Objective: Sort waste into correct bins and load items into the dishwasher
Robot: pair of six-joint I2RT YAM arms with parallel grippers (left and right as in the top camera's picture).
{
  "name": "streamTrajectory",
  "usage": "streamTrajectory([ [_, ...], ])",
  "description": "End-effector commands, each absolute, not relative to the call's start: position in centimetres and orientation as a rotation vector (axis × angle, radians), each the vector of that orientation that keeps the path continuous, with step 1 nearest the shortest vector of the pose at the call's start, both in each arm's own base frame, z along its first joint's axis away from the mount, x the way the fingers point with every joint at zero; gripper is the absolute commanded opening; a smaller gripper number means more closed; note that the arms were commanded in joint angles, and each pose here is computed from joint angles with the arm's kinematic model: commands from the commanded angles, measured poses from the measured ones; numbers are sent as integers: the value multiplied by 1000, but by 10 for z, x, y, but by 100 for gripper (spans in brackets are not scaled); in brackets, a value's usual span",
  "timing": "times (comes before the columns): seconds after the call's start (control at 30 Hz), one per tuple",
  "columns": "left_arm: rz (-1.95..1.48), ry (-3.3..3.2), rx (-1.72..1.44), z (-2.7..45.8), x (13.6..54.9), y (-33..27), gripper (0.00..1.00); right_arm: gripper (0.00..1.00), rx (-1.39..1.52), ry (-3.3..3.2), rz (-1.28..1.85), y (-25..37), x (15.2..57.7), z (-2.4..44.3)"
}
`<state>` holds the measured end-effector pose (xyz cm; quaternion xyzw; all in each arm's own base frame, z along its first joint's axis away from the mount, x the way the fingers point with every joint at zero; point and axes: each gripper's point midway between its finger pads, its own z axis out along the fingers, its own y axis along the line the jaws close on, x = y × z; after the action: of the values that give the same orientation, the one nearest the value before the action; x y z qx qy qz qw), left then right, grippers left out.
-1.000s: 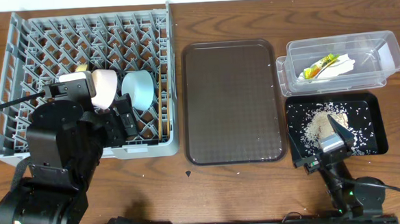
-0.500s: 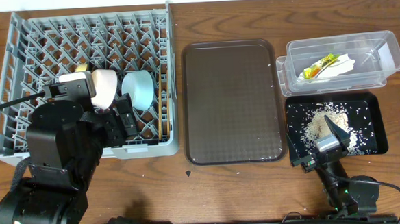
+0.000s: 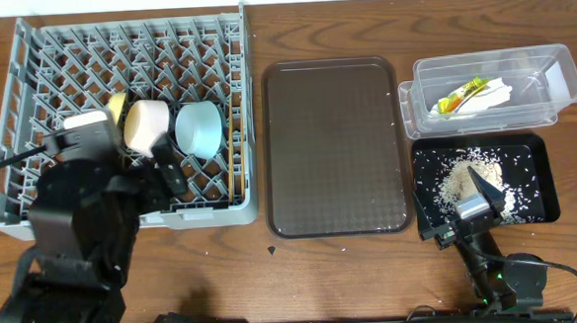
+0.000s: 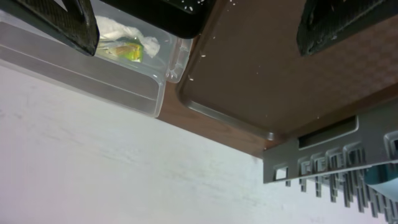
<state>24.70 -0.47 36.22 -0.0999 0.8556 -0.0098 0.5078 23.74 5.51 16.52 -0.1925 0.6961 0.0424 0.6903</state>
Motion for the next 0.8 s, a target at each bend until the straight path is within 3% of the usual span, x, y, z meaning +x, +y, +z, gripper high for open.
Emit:
streamTrajectory([
  [0.0,-23,1931,-274,362,253,8,98,99,-430,1555,79,53,238,164],
  [0.17,-66,1724,-171,342,254,-1,98,99,-430,1555,79,53,238,164],
  [0.43,-124,1626,-137,253,239,-7,98,99,-430,1555,79,53,238,164],
  [0.77,-138,1528,-138,205,240,-7,98,99,-430,1555,79,53,238,164],
])
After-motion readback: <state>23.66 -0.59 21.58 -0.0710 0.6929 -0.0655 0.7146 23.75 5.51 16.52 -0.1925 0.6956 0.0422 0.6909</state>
